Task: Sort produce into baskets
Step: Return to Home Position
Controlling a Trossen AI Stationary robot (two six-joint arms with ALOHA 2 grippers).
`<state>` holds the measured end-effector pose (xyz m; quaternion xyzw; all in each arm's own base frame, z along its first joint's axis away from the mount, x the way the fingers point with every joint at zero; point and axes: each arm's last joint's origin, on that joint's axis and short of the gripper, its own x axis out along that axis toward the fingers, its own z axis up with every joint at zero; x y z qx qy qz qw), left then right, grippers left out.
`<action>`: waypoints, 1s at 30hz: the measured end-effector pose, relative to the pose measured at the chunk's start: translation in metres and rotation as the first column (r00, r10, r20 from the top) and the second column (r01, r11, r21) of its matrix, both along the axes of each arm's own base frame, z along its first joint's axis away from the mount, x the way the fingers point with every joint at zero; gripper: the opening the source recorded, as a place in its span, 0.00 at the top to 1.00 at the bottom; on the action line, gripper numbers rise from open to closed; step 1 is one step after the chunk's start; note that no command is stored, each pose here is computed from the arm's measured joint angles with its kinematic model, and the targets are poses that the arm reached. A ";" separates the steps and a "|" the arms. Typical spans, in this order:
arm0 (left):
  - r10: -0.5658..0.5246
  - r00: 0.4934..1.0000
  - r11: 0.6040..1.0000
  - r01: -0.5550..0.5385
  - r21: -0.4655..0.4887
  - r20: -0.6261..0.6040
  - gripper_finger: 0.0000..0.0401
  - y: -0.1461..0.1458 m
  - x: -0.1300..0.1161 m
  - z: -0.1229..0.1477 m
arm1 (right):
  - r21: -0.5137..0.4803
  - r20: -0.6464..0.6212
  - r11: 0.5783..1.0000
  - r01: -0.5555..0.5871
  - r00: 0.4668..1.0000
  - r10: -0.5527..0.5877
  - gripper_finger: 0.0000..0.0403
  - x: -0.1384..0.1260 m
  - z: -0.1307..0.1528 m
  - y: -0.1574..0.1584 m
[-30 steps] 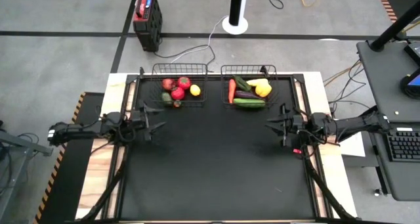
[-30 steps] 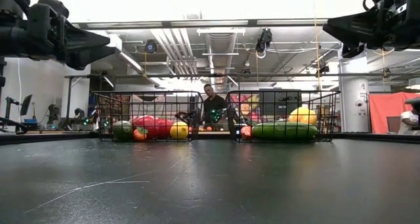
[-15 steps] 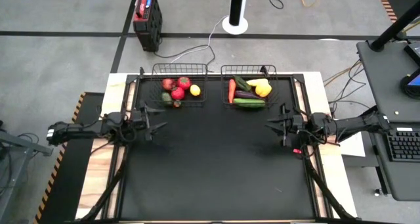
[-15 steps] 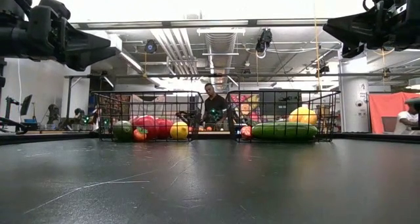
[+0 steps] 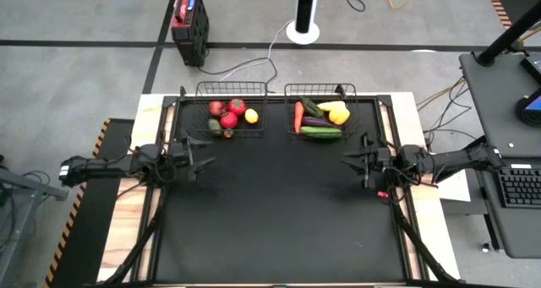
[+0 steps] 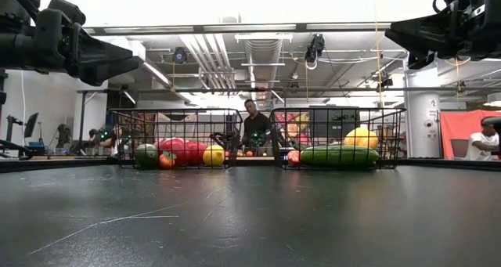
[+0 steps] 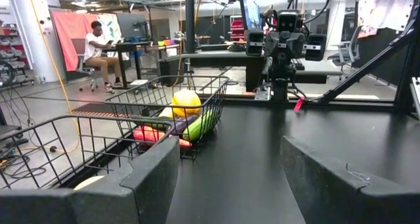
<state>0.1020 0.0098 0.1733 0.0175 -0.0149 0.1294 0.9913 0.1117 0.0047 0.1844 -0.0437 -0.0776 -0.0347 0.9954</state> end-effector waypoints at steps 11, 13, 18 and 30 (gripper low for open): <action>0.000 1.000 1.000 0.000 0.000 -0.002 0.38 0.000 0.000 0.000 | 0.000 0.000 1.000 0.000 1.000 0.000 0.82 0.000 0.000 0.000; 0.000 1.000 1.000 0.000 0.000 -0.004 0.38 0.000 0.000 0.000 | 0.000 0.000 1.000 0.000 1.000 0.000 0.82 0.000 0.000 0.000; 0.000 1.000 1.000 0.000 0.000 -0.004 0.38 0.000 0.000 0.000 | 0.000 0.000 1.000 0.000 1.000 0.000 0.80 0.000 0.000 0.000; 0.000 1.000 1.000 0.000 0.000 -0.003 0.38 0.000 0.000 0.000 | 0.000 0.000 1.000 0.000 1.000 0.000 0.79 0.000 0.000 0.000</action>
